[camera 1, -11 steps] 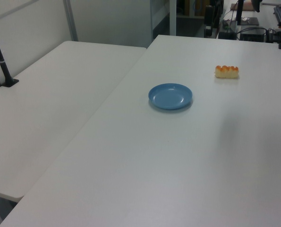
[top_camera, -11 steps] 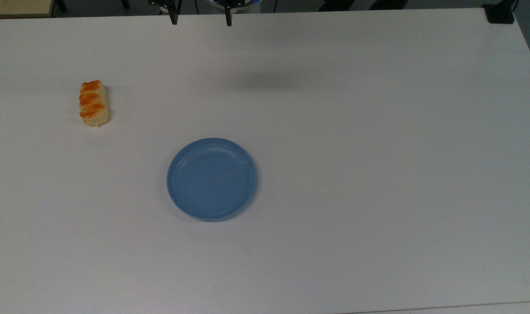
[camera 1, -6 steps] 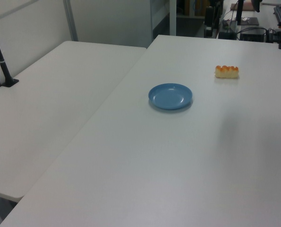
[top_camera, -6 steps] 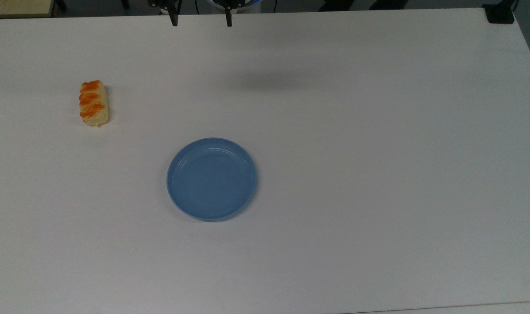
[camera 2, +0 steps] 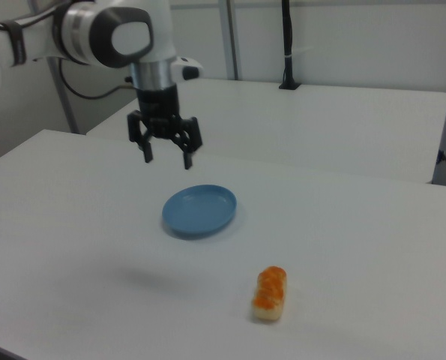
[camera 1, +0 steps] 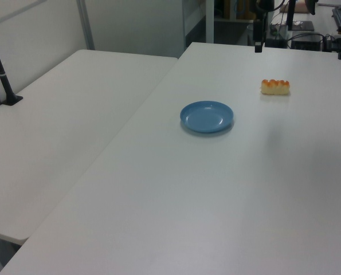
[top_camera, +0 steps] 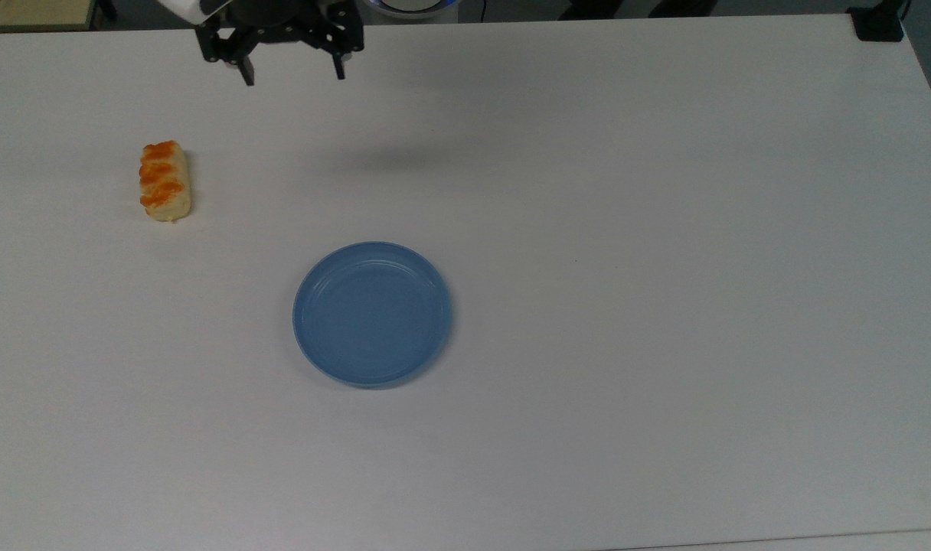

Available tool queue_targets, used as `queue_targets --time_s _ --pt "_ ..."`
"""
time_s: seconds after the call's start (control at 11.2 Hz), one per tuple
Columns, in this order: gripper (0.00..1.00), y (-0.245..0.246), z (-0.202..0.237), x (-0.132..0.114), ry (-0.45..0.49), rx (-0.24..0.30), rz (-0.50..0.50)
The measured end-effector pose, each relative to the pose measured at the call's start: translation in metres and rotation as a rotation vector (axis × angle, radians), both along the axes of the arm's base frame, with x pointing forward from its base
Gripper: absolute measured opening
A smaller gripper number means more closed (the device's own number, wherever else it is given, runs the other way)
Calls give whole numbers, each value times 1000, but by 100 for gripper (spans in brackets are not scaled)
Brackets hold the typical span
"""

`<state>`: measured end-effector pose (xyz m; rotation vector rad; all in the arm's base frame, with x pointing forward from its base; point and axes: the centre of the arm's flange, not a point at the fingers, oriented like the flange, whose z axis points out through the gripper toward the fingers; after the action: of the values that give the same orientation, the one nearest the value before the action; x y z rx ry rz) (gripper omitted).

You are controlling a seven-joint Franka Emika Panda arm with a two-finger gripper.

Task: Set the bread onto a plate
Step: 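Move the open gripper over the orange-topped bread and lower it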

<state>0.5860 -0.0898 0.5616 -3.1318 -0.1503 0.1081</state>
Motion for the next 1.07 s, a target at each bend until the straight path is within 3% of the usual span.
queue_targets --time_s 0.36,0.63,0.8,1.07 --pt "100 -90 -40 -7 -47 -38 4" --pt "100 -153 -88 -34 -49 -65 43" --pt "100 -177 -127 -49 -35 -83 89" --pt "100 -182 -158 -51 -17 -102 106"
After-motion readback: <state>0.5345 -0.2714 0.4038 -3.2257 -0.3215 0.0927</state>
